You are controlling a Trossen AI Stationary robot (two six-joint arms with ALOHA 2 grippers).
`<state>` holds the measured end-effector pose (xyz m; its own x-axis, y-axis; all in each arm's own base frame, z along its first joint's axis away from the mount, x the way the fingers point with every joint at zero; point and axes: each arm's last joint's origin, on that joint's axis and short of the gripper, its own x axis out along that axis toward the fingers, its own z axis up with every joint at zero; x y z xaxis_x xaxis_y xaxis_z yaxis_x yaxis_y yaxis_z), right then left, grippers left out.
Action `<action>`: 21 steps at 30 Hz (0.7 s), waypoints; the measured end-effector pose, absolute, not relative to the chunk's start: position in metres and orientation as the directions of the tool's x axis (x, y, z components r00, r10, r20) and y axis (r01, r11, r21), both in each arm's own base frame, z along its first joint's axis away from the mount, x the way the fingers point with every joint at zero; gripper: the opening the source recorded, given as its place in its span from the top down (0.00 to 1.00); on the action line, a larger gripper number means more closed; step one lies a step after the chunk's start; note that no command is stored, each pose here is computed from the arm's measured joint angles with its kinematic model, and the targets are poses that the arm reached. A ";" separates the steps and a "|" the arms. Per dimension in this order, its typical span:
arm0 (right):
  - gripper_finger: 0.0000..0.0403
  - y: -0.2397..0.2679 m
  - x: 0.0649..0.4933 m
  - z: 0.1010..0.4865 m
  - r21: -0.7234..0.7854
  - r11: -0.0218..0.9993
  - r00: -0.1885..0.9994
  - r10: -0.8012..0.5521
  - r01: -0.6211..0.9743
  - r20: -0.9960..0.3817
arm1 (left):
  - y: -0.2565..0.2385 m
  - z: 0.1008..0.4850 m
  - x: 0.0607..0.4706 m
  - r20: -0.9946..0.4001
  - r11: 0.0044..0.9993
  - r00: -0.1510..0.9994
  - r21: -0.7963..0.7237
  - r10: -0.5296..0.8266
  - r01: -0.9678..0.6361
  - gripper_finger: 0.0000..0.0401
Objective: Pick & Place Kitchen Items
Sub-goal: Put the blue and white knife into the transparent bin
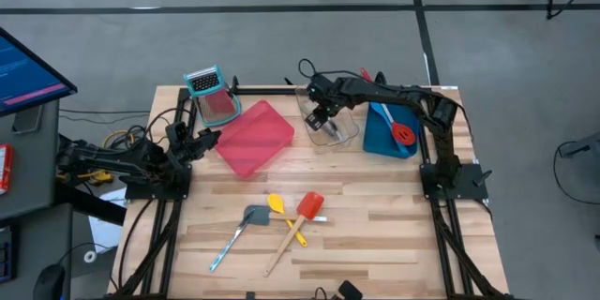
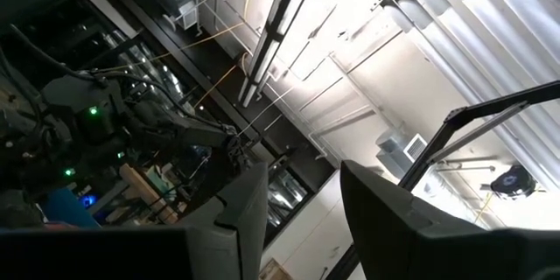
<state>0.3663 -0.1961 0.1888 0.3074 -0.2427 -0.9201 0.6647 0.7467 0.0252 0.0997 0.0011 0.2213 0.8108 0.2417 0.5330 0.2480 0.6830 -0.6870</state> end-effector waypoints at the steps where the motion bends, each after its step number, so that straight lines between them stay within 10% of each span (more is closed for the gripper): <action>1: 0.65 -0.196 0.366 0.191 0.033 0.751 0.311 -0.232 0.660 -0.922 | 0.001 0.221 0.100 0.533 0.682 0.810 -0.688 0.245 0.246 0.67; 9: 0.38 -0.191 0.376 0.254 0.055 0.803 0.397 -0.233 0.594 -0.888 | 0.001 0.226 0.099 0.543 0.681 0.806 -0.684 0.236 0.261 0.67; 21: 0.36 -0.128 0.335 0.387 0.072 0.882 0.594 -0.251 0.465 -0.764 | -0.008 0.290 0.128 0.462 0.715 0.887 -0.615 -0.016 0.333 0.67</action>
